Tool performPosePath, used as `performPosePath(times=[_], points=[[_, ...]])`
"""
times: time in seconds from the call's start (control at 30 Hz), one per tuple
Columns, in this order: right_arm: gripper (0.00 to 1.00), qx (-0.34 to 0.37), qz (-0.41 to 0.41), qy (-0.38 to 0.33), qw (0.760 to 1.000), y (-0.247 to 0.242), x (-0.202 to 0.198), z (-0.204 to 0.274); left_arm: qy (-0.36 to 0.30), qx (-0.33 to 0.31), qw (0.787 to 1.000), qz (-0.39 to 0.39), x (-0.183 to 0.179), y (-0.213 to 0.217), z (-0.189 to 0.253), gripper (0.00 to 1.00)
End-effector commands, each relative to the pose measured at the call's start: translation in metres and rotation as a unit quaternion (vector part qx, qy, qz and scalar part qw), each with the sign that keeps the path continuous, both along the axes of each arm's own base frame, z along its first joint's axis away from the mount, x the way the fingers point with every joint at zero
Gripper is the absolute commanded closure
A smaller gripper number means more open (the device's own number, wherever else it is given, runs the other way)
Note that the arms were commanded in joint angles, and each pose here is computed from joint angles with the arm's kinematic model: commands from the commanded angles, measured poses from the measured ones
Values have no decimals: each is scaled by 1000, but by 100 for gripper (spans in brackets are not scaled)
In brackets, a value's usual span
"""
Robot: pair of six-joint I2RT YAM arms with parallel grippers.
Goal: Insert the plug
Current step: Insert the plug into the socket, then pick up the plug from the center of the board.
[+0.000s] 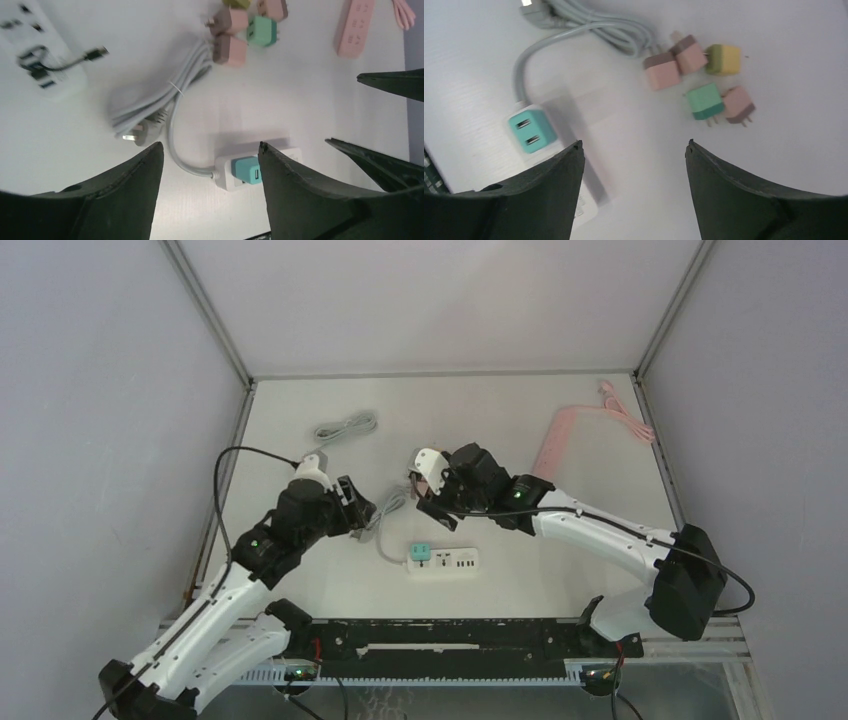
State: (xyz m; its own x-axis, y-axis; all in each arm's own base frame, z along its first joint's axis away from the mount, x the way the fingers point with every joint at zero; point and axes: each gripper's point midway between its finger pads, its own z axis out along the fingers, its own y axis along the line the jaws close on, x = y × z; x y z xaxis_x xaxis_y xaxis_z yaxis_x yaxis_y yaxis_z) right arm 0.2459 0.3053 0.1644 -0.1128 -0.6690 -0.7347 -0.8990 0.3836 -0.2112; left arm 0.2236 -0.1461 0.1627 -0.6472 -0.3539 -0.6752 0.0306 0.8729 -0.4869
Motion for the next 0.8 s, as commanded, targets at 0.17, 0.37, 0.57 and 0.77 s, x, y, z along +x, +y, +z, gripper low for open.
performPosePath(times=[0.17,0.37,0.57,0.77], points=[[12,72,-214,-63,972,-23,74,29,-148,164,973,64,13,73,99,10],[6,84,-315,-51,944,-35,99,12,-178,194,958,116,13,98,96,0],[0,91,-398,-24,912,-37,123,-8,-176,201,957,117,12,102,81,0],[1,74,-456,8,887,-32,144,-37,-177,197,958,112,11,102,80,0]])
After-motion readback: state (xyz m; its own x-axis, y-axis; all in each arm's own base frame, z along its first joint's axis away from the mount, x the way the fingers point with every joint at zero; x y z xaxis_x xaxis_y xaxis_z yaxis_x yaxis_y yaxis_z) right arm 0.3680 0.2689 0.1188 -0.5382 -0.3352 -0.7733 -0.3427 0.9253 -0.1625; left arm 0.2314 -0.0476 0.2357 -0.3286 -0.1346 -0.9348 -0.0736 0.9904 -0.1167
